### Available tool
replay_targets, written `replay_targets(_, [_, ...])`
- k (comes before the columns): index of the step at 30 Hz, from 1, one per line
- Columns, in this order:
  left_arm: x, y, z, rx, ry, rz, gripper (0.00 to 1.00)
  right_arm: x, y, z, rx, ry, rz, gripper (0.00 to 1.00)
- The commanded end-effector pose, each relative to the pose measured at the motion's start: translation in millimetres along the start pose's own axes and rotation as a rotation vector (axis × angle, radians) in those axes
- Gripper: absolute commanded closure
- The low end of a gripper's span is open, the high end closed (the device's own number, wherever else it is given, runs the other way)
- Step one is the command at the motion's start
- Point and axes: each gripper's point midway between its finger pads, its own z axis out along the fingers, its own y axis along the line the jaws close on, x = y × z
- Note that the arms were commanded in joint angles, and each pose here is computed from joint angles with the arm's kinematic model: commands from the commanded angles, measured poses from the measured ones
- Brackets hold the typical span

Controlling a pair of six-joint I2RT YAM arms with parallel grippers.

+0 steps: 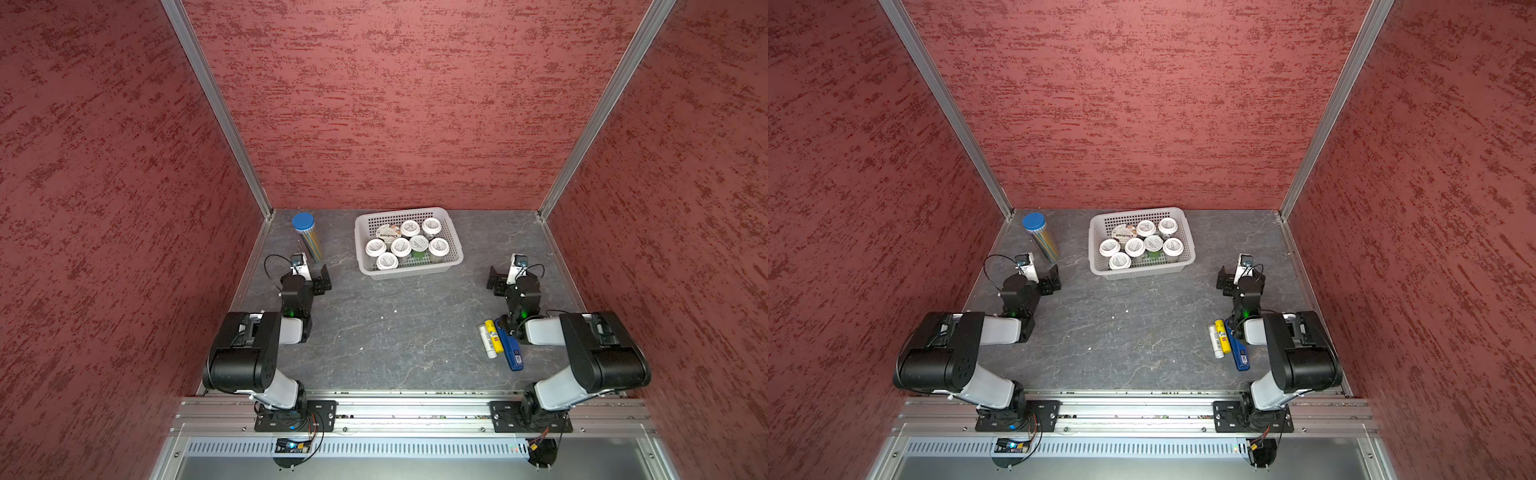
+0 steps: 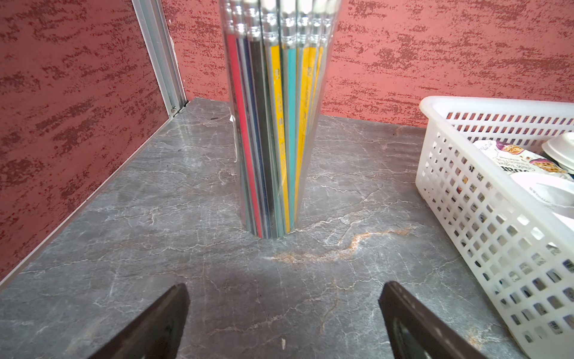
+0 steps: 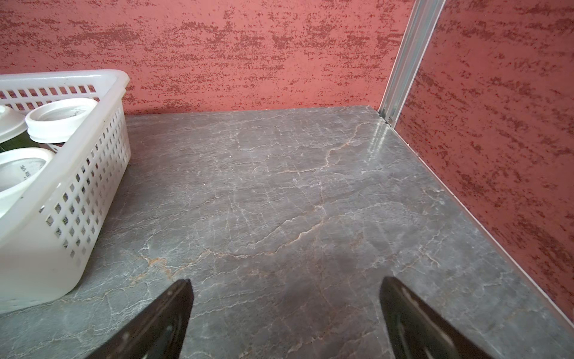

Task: Put the yogurt in the basket
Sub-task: Reset both arms

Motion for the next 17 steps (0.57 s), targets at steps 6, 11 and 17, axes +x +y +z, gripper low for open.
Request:
replay_targets(6, [-8.9, -0.8, 2.3, 0.019, -0.019, -0.002, 0.0, -12.5, 0.2, 2.3, -0.009, -0.039, 0.016, 0.01])
replay_targets(11, [-8.4, -0.7, 2.9, 0.024, -0.015, -0.004, 0.0, -12.1, -0.1, 2.1, -0.008, -0.039, 0.015, 0.02])
replay_targets(17, [-9.2, -2.7, 0.9, 0.022, -0.027, 0.008, 0.0, -12.1, -0.1, 2.0, -0.008, -0.039, 0.015, 0.02])
